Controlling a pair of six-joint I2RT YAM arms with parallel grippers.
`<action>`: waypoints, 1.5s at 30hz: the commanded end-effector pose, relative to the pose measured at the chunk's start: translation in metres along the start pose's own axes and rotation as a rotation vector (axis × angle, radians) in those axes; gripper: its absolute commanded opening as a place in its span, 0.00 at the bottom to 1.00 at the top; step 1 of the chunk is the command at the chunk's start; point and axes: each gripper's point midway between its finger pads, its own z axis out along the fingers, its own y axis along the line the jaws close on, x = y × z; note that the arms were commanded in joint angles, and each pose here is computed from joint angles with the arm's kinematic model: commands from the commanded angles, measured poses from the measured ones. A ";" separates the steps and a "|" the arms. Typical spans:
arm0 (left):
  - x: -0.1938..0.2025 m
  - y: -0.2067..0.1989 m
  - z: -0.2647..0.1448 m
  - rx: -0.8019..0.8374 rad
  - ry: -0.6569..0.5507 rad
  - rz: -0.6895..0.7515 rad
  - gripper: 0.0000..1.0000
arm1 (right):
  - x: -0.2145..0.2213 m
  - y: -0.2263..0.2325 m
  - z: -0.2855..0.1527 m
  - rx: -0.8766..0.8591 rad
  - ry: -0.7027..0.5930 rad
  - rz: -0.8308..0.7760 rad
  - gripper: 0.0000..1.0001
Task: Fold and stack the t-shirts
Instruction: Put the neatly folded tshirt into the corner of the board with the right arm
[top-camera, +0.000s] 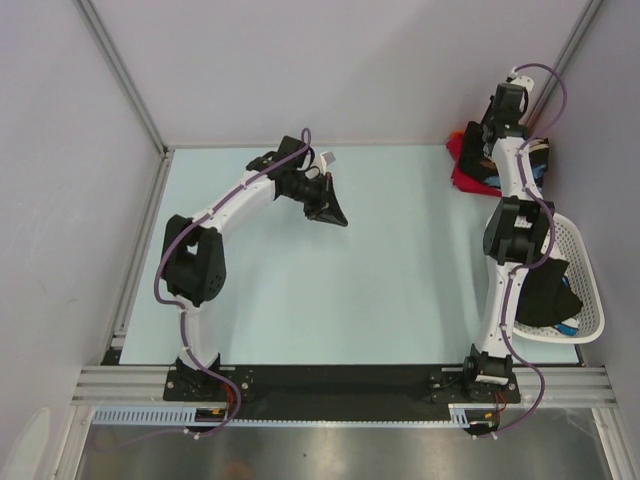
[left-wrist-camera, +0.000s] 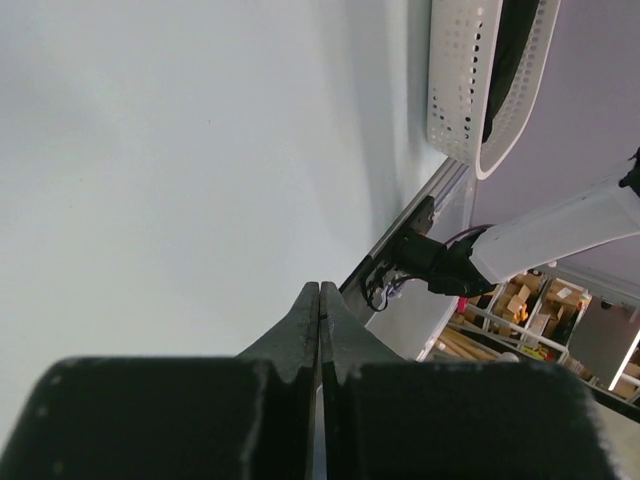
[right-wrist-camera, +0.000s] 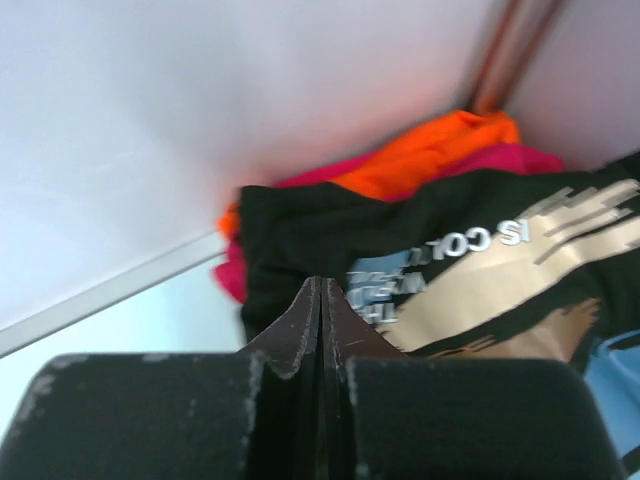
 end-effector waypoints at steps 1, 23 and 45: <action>0.007 -0.007 -0.015 0.017 -0.018 0.051 0.02 | -0.001 -0.040 0.018 0.176 -0.046 -0.059 0.00; 0.013 0.024 -0.006 -0.044 0.035 -0.036 0.02 | 0.017 -0.153 0.066 0.526 -0.185 -0.080 0.00; 0.009 0.002 0.007 -0.009 0.063 0.000 0.03 | -0.047 -0.054 0.043 0.169 -0.266 0.007 0.00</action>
